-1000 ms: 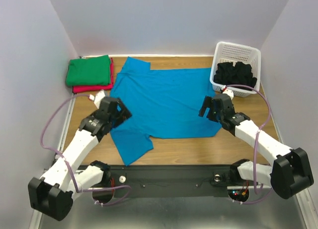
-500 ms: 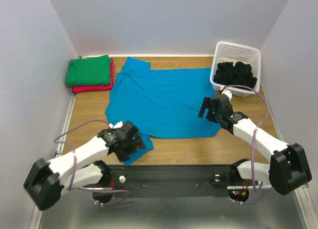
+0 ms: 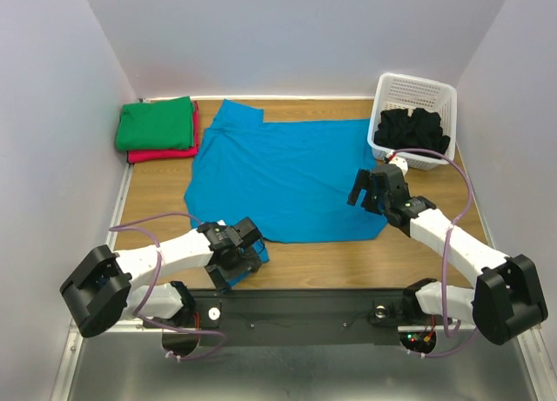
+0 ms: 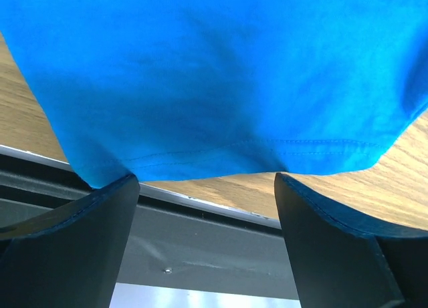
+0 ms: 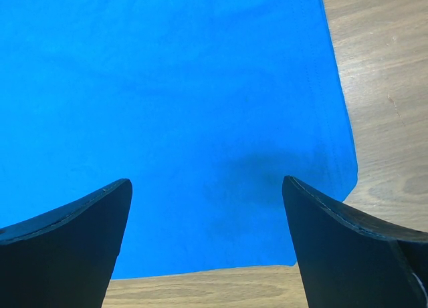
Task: Fold and stack the t-shirts
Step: Fold the tshirt
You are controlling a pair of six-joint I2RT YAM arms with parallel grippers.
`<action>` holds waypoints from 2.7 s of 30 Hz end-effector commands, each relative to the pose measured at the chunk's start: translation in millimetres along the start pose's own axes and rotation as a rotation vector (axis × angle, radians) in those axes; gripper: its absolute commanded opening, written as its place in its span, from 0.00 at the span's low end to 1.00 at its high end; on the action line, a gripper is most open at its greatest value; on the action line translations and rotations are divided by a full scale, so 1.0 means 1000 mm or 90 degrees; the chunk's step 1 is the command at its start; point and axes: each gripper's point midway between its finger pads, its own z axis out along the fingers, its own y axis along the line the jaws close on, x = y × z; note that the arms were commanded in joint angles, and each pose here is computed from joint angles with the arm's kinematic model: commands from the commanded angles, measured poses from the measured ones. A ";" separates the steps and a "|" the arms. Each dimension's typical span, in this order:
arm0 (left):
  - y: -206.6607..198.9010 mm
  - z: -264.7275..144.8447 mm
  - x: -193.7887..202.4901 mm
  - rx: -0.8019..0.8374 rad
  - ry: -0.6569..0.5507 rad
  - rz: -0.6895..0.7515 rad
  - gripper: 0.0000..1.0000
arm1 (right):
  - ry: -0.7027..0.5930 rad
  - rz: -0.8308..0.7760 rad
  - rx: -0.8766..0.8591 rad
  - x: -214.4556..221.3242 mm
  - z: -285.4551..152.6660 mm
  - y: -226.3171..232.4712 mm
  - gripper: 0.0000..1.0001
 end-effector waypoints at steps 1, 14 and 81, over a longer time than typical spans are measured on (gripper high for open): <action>0.005 0.010 -0.011 -0.008 -0.046 -0.030 0.87 | -0.025 0.007 -0.002 -0.010 -0.003 0.001 1.00; 0.001 0.010 -0.024 -0.022 -0.076 -0.011 0.07 | -0.021 0.021 0.003 -0.004 -0.010 -0.006 1.00; -0.025 -0.048 -0.067 0.091 -0.211 0.013 0.00 | 0.087 0.148 0.100 0.069 -0.009 -0.046 0.38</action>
